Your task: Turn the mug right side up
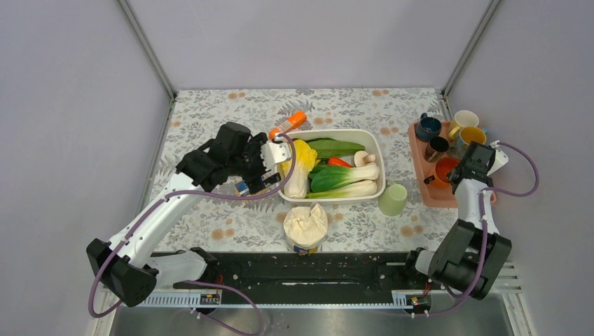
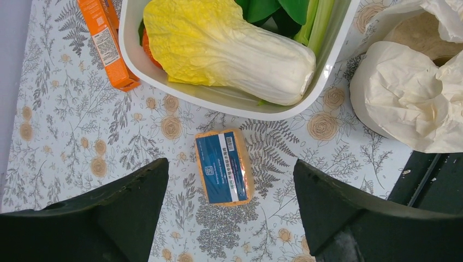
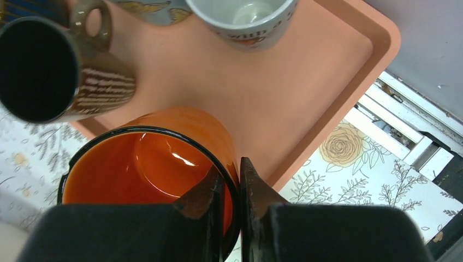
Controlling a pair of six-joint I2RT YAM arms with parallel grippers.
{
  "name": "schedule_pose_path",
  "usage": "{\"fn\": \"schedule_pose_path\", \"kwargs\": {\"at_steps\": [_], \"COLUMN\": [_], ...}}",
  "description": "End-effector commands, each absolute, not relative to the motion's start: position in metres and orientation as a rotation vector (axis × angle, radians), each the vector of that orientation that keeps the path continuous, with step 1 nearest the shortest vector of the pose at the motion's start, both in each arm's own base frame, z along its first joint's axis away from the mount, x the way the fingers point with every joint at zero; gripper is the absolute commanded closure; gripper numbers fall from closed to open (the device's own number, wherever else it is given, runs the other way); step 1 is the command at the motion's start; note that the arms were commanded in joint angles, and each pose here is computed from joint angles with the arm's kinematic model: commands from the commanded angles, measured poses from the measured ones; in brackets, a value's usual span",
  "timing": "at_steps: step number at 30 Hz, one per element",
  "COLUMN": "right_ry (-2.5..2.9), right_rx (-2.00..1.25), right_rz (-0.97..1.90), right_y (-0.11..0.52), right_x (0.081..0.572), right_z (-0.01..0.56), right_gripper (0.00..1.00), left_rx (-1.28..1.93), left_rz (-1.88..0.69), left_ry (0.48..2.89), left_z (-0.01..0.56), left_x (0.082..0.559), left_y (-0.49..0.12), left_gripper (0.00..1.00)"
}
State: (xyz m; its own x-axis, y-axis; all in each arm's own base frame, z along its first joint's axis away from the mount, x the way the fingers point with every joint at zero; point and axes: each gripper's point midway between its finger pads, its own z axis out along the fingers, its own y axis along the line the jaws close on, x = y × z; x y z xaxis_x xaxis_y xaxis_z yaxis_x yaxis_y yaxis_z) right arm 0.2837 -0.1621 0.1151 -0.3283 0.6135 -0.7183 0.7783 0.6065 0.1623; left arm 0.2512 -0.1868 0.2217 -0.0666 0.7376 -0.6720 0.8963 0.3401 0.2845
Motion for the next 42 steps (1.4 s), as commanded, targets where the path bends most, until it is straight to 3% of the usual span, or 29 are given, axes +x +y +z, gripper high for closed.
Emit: {"fn": "schedule_pose_path", "kwargs": {"at_steps": [1,24,42], "right_ry": [1.888,1.942,1.975], "right_rx": [1.105,1.208,1.171], "right_rz": [-0.27,-0.254,-0.197], "right_y": [-0.194,-0.209,-0.196], "right_x": [0.319,0.347,0.362], "right_z": [0.145,0.105,0.105], "right_gripper": [1.0,1.0,1.0], "left_rx": [1.378,1.392,1.402], "left_rz": [-0.254,-0.231,-0.234], "left_ry": [1.782,1.788,1.783], "left_z": [0.243,0.242,0.242], "left_x": [0.258,0.261,0.263], "left_y": [-0.189,-0.185,-0.187], "left_gripper": [0.13,0.12,0.12]}}
